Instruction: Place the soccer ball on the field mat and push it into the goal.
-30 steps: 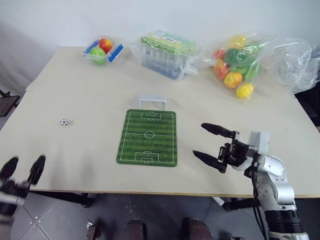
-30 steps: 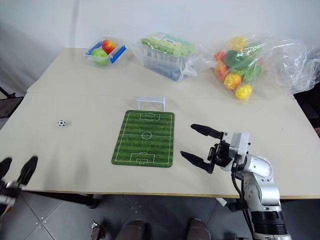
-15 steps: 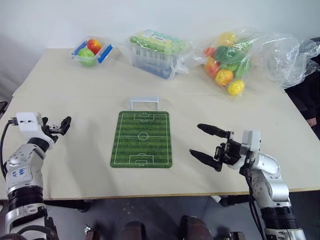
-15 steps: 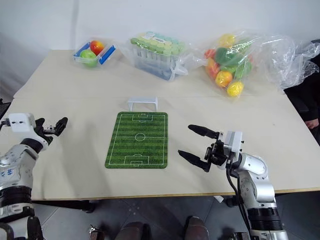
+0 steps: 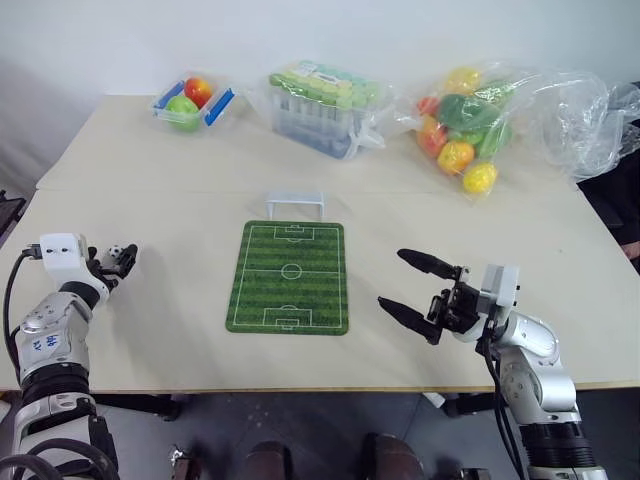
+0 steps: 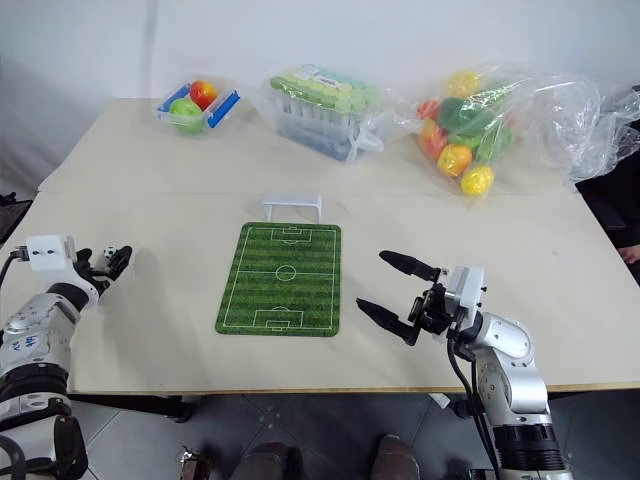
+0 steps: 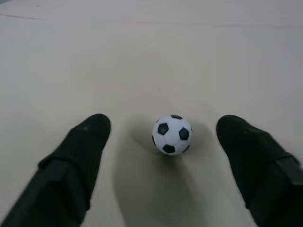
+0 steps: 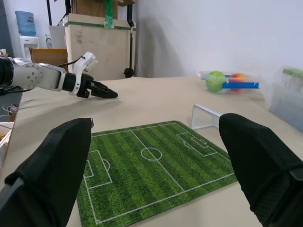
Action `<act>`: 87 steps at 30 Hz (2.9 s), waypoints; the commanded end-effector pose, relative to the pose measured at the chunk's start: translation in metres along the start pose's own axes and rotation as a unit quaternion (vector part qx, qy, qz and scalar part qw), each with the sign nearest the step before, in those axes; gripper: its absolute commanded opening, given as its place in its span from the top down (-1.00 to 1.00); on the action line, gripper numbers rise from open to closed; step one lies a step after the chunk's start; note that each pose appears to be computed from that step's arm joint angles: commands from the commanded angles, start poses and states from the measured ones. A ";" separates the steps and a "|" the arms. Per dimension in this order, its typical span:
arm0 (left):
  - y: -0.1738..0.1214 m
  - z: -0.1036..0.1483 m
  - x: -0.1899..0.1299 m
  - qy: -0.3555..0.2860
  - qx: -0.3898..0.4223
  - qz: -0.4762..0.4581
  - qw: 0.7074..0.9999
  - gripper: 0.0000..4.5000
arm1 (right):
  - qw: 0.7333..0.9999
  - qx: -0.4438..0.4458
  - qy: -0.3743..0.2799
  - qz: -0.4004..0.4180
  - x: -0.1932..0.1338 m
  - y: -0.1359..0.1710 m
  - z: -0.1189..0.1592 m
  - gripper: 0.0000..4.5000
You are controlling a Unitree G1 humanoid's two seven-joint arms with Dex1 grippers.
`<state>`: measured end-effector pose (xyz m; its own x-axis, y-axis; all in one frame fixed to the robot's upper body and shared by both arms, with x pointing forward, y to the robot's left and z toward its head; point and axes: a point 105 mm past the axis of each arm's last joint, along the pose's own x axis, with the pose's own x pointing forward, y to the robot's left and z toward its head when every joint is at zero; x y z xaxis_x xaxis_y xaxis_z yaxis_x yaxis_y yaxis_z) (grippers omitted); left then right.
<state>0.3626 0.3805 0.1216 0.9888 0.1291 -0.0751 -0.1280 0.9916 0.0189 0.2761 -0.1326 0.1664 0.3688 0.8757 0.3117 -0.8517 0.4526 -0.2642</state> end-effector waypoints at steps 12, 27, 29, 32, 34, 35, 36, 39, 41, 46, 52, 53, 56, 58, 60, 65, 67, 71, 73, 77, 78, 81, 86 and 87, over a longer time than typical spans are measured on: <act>-0.010 0.028 -0.010 -0.098 0.013 -0.079 0.992 0.62 | 0.999 -0.029 -0.024 0.002 0.011 0.000 0.020 -1.00; -0.206 0.017 -0.104 -0.055 0.195 -0.657 0.726 0.62 | 0.984 -0.030 0.112 0.138 -0.065 0.013 0.019 -1.00; -0.219 0.005 -0.099 -0.050 0.214 -0.667 0.712 0.62 | 0.985 -0.030 0.111 0.125 -0.069 0.012 0.019 -1.00; -0.232 -0.005 -0.087 -0.053 0.225 -0.664 0.712 0.62 | 0.987 -0.031 0.107 0.113 -0.073 0.014 0.019 -1.00; -0.240 -0.009 -0.080 -0.052 0.231 -0.662 0.711 0.62 | 0.989 -0.030 0.104 0.104 -0.074 0.017 0.019 -1.00; -0.242 -0.013 -0.077 -0.048 0.236 -0.661 0.711 0.62 | 0.989 -0.030 0.103 0.101 -0.074 0.019 0.019 -1.00; -0.243 -0.015 -0.076 -0.048 0.240 -0.662 0.708 0.62 | 0.990 -0.030 0.101 0.097 -0.074 0.020 0.019 -1.00; -0.246 -0.021 -0.073 -0.042 0.240 -0.665 0.706 0.62 | 0.990 -0.030 0.098 0.092 -0.072 0.025 0.020 -1.00; -0.246 -0.023 -0.073 -0.040 0.243 -0.668 0.702 0.62 | 0.991 -0.030 0.098 0.088 -0.072 0.027 0.020 -1.00; -0.249 -0.025 -0.073 -0.041 0.240 -0.671 0.700 0.62 | 0.992 -0.026 0.099 0.080 -0.073 0.030 0.019 -1.00; -0.251 -0.022 -0.077 -0.051 0.234 -0.680 0.693 0.62 | 0.992 -0.022 0.096 0.077 -0.073 0.032 0.015 -1.00; -0.251 -0.022 -0.077 -0.053 0.235 -0.681 0.691 0.62 | 0.992 -0.022 0.096 0.077 -0.073 0.032 0.015 -1.00; -0.251 -0.023 -0.079 -0.049 0.230 -0.687 0.688 0.62 | 0.992 -0.021 0.096 0.077 -0.072 0.033 0.014 -1.00; -0.250 -0.024 -0.079 -0.045 0.232 -0.684 0.690 0.62 | 0.992 -0.020 0.096 0.078 -0.071 0.033 0.013 -1.00; -0.251 -0.025 -0.079 -0.043 0.230 -0.684 0.691 0.62 | 0.992 -0.019 0.095 0.078 -0.069 0.033 0.012 -1.00; -0.256 -0.023 -0.084 -0.054 0.219 -0.697 0.681 0.22 | 0.992 -0.018 0.092 0.080 -0.060 0.033 0.012 -1.00; -0.256 -0.021 -0.083 -0.062 0.226 -0.692 0.682 0.10 | 0.992 -0.018 0.092 0.080 -0.058 0.033 0.012 -1.00; -0.254 -0.015 -0.081 -0.072 0.223 -0.686 0.688 0.10 | 0.993 -0.015 0.089 0.081 -0.053 0.032 0.013 -1.00; -0.254 -0.013 -0.080 -0.077 0.223 -0.684 0.690 0.10 | 0.993 -0.014 0.088 0.081 -0.051 0.032 0.013 -1.00; -0.250 -0.002 -0.085 -0.099 0.219 -0.686 0.687 0.10 | 0.993 -0.007 0.085 0.085 -0.044 0.033 0.012 -1.00; -0.249 0.001 -0.087 -0.104 0.214 -0.687 0.686 0.10 | 0.993 -0.005 0.084 0.086 -0.043 0.033 0.012 -1.00; -0.247 0.011 -0.093 -0.122 0.200 -0.689 0.686 0.10 | 0.992 -0.001 0.083 0.090 -0.041 0.034 0.012 -1.00; -0.229 0.037 -0.105 -0.141 0.177 -0.669 0.708 0.10 | 0.993 -0.005 0.078 0.089 -0.035 0.031 0.014 -1.00; -0.219 0.042 -0.106 -0.141 0.173 -0.657 0.720 0.10 | 0.994 -0.010 0.074 0.086 -0.034 0.029 0.016 -1.00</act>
<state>0.2915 0.1362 0.1463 0.1777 -0.9788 -0.1022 0.9326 0.1343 0.3349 0.2332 -0.1536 0.1511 0.2760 0.9573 0.0855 -0.9149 0.2889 -0.2818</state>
